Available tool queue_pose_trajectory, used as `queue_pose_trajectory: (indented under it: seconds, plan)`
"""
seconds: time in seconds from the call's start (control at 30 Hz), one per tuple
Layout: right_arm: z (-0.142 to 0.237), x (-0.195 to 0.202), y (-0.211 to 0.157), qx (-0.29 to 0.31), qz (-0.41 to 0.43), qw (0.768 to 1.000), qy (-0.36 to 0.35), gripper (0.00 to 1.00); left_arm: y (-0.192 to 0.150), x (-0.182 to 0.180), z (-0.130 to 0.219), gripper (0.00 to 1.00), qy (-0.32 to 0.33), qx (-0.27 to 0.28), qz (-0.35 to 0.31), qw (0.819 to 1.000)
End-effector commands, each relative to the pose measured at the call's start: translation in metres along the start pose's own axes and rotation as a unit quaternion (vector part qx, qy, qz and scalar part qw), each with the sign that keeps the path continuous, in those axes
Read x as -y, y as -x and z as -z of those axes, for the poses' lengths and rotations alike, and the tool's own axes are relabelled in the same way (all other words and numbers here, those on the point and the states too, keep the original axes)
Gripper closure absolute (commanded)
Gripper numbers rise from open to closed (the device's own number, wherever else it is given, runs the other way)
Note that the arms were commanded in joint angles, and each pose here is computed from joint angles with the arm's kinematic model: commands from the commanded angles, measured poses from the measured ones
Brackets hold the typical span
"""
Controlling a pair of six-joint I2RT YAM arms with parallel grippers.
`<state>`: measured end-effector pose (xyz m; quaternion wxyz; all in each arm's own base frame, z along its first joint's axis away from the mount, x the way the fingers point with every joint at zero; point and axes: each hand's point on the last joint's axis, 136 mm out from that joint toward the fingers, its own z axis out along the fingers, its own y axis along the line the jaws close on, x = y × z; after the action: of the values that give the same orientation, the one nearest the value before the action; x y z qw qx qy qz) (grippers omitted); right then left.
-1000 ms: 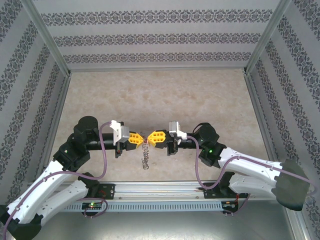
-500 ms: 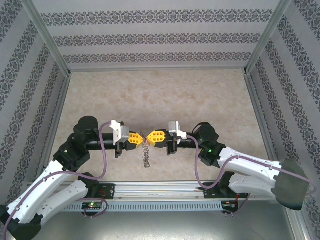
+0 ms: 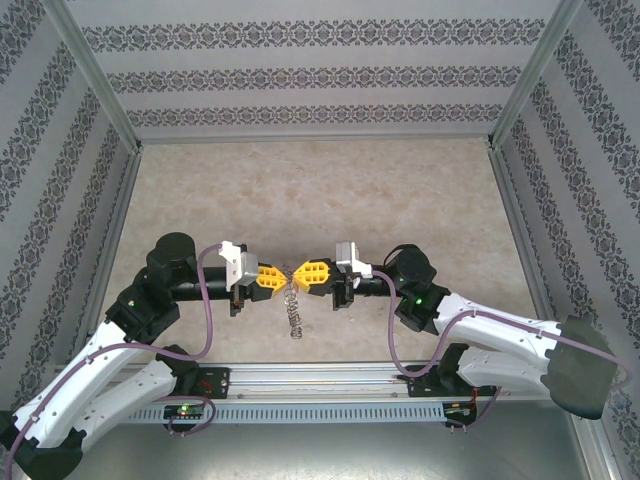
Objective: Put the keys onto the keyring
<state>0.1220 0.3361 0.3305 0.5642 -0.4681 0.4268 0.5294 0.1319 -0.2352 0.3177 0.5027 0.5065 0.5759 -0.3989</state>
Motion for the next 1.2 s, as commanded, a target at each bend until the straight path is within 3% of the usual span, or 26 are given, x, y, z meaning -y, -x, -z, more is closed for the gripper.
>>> queue_pose_trajectory:
  seconds: [0.0,1.17]
  plan:
    - [-0.002,-0.009,0.021,0.027,0.029,0.999,0.02,1.0,0.011,0.001,0.004,1.0,0.003,0.017,-0.028,0.999]
    - [-0.004,-0.009,0.018,0.013,0.027,0.999,0.029,1.0,0.012,0.001,0.005,1.0,0.004,0.018,-0.031,0.999]
